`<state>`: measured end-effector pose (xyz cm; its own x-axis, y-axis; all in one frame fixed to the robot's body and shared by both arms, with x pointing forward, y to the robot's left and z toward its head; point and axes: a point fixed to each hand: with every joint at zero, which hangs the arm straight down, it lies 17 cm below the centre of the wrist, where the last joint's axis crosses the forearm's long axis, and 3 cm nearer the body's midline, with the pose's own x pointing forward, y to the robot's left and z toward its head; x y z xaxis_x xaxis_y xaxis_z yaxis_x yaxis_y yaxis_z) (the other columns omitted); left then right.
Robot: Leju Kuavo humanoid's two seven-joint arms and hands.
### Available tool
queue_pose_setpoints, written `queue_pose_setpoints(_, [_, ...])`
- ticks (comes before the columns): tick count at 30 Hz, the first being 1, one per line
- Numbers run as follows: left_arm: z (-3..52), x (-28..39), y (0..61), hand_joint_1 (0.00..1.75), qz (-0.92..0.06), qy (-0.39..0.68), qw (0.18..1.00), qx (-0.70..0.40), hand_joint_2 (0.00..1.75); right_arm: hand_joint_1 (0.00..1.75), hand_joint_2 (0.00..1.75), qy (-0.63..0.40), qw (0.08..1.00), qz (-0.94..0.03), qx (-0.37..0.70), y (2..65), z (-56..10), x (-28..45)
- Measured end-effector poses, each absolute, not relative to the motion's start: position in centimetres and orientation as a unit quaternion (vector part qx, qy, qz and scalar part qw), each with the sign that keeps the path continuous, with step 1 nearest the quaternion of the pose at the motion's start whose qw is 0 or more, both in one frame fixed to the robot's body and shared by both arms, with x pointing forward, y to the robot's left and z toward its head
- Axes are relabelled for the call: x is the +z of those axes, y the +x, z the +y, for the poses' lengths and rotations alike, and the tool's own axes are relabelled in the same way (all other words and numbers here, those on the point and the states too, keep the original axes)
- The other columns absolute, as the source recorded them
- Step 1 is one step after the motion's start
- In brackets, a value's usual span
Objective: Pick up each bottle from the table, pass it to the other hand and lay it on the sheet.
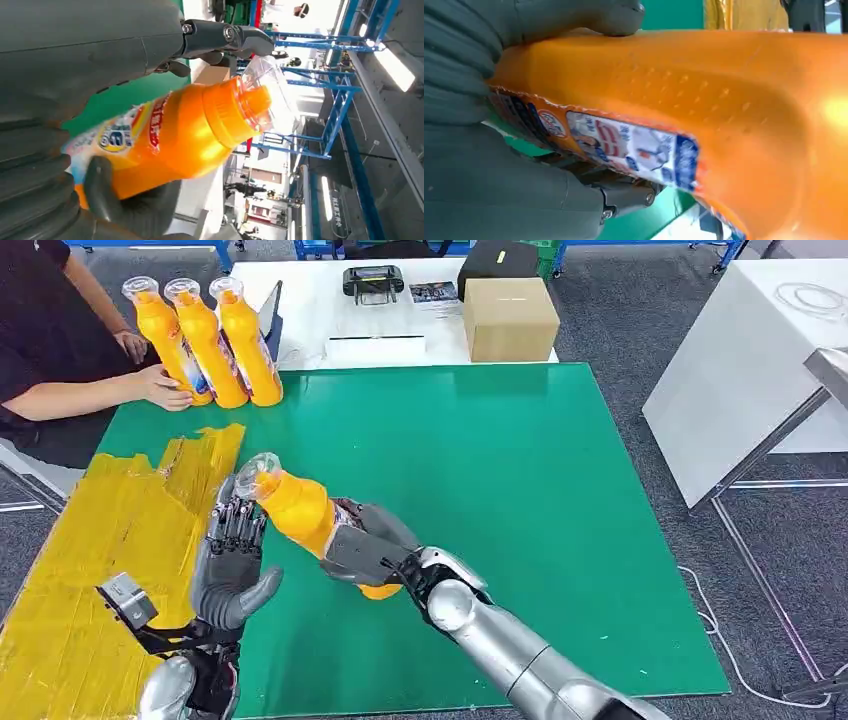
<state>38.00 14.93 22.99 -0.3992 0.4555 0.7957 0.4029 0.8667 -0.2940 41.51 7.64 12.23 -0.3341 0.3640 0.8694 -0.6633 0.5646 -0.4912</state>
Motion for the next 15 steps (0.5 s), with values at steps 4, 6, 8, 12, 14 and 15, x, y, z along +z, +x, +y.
queue_pose_setpoints(4, [14.9, 22.7, 38.2, 0.00, -0.831, -0.262, 0.489, 0.033, 1.75, 1.75, 1.75, 0.105, 0.564, -0.664, 0.480, 40.3, 8.7, 10.3])
queue_pose_setpoints(6, [14.9, 22.8, 38.5, 0.00, -0.830, -0.264, 0.490, 0.034, 1.75, 1.75, 1.75, 0.104, 0.559, -0.655, 0.498, 39.4, 9.4, 9.2])
queue_pose_setpoints(8, [14.9, 22.7, 38.6, 0.00, -0.829, -0.265, 0.491, 0.035, 1.75, 1.75, 1.75, 0.102, 0.554, -0.650, 0.510, 38.5, 10.0, 8.6])
queue_pose_setpoints(12, [15.0, 21.9, 38.7, 0.00, -0.824, -0.263, 0.501, 0.036, 1.75, 1.75, 1.75, 0.098, 0.539, -0.644, 0.534, 37.2, 11.1, 7.8])
queue_pose_setpoints(14, [15.1, 21.7, 38.8, 0.00, -0.823, -0.262, 0.503, 0.038, 1.75, 1.75, 1.75, 0.099, 0.532, -0.642, 0.544, 36.5, 11.5, 7.4])
queue_pose_setpoints(15, [15.1, 21.6, 38.8, 0.00, -0.822, -0.261, 0.504, 0.039, 1.75, 1.75, 1.75, 0.099, 0.530, -0.641, 0.547, 36.3, 11.6, 7.3])
